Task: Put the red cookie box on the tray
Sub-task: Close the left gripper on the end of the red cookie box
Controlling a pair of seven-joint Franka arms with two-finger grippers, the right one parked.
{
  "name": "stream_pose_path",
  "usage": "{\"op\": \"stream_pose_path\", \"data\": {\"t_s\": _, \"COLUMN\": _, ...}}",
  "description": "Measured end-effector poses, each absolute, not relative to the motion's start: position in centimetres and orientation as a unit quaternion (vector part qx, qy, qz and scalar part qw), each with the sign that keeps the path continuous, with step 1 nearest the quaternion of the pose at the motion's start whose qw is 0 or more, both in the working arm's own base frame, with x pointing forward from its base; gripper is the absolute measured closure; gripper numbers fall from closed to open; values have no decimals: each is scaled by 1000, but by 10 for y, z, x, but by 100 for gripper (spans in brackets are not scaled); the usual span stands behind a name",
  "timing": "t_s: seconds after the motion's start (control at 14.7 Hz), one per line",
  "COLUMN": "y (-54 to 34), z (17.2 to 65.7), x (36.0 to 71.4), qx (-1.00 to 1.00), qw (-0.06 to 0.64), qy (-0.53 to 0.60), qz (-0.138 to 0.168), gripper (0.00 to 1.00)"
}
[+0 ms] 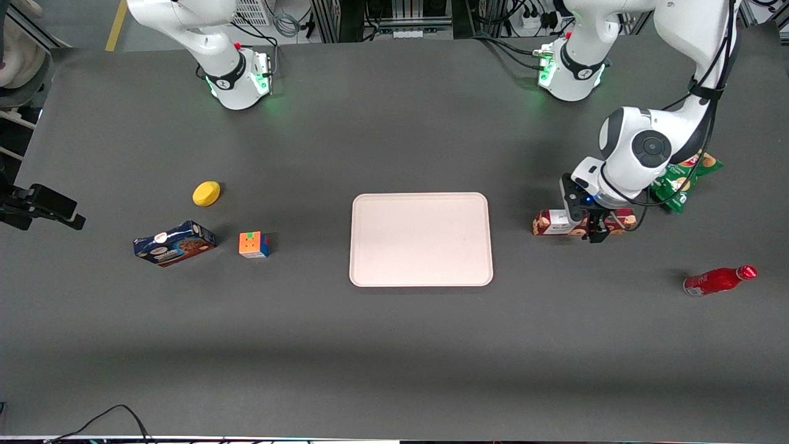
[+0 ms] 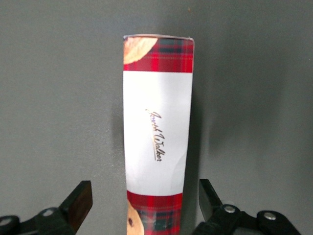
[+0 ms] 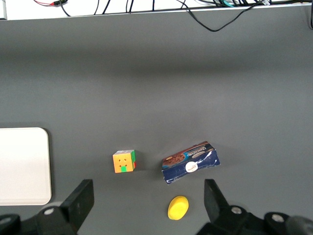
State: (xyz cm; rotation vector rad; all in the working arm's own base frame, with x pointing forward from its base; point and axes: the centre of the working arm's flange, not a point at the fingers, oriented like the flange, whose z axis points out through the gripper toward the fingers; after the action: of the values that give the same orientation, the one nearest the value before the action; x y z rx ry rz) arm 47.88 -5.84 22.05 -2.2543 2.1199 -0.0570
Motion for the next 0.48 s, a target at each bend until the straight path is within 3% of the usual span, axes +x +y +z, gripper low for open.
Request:
{"op": "stream_pose_path", "data": {"t_s": 0.2, "y": -57, "z": 218, "x": 479, "qx": -729, "qw": 24, "qy": 683, "qz": -20, "gripper": 8}}
{"op": "stream_pose_path", "data": {"t_s": 0.34, "y": -53, "z": 215, "x": 479, "qx": -732, "qw": 23, "qy": 681, "qz": -19, "gripper": 30}}
{"op": "stream_pose_path", "data": {"t_s": 0.48, "y": -51, "z": 212, "x": 479, "qx": -733, "qw": 22, "qy": 680, "qz": -18, "gripper": 33}}
